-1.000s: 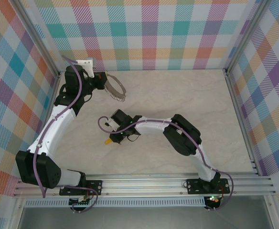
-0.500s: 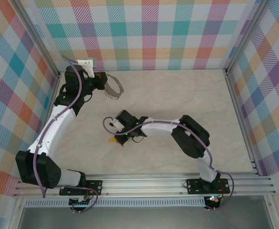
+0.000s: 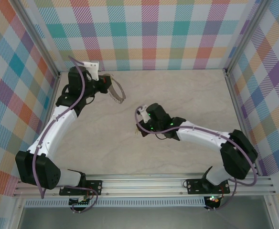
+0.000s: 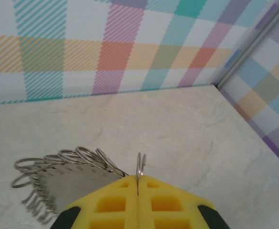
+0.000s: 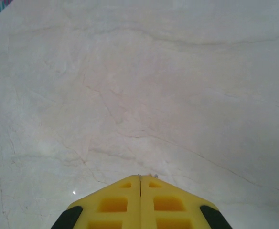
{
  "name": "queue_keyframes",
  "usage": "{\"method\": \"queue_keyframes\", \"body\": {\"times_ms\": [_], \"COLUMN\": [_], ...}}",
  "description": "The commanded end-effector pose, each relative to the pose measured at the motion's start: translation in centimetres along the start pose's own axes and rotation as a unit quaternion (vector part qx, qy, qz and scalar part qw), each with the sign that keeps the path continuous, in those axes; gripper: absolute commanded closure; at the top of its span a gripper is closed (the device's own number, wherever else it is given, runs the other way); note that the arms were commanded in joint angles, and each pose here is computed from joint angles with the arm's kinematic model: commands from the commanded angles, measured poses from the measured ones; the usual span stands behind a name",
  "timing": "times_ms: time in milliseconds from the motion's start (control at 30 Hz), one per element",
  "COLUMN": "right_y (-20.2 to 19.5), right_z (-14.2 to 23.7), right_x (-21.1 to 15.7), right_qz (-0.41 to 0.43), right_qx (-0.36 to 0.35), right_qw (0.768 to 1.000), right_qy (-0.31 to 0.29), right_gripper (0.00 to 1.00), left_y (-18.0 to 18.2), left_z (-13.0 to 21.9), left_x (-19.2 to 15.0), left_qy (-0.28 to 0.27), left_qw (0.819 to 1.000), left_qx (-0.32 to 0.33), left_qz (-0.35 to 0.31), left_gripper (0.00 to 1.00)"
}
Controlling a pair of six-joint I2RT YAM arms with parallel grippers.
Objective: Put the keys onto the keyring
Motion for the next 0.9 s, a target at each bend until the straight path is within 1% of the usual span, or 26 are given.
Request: {"method": "queue_keyframes", "body": {"times_ms": [0, 133, 300, 533, 667, 867], "right_y": [-1.1, -2.2, -2.7, -3.8, -4.2, -3.6], "right_z": [2.3, 4.7, 7.3, 11.2, 13.1, 14.5], "right_x": [0.8, 1.0, 1.9, 3.3, 4.2, 6.0], "right_qz": [-0.032, -0.061, -0.07, -0.072, -0.072, -0.049], "right_qx": [-0.003, -0.004, -0.007, -0.025, -0.026, -0.009], "right_qw": [0.999, 0.995, 0.991, 0.983, 0.978, 0.974], "right_qy": [-0.044, -0.081, -0.115, -0.164, -0.193, -0.22], "right_gripper": [1.0, 1.0, 1.0, 1.0, 1.0, 1.0], "left_y": [-2.6, -3.6, -4.5, -5.8, -7.2, -9.2], "left_z": [0.9, 0.3, -0.1, 0.0, 0.6, 1.7], "left_x": [0.4, -1.3, -3.3, -5.1, -5.9, -7.1], "left_qy": [-0.019, -0.015, -0.014, -0.012, -0.017, -0.031], "left_qw": [0.998, 0.995, 0.992, 0.987, 0.978, 0.961], "left_qx": [-0.014, -0.024, -0.042, -0.096, -0.149, -0.203], "left_qz": [-0.061, -0.091, -0.12, -0.131, -0.143, -0.184], "left_gripper": [1.0, 1.0, 1.0, 1.0, 1.0, 1.0]}}
Point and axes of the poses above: each hand's point on the last joint's axis, 136 mm out from that joint toward the fingers, its own z axis back along the fingers, its own y axis along the line the jaws close on, x = y × z, the point moved 5 cm from there along z, back along the fingers, and after that the axes turned 10 degrees about z, right-handed, at the moved point
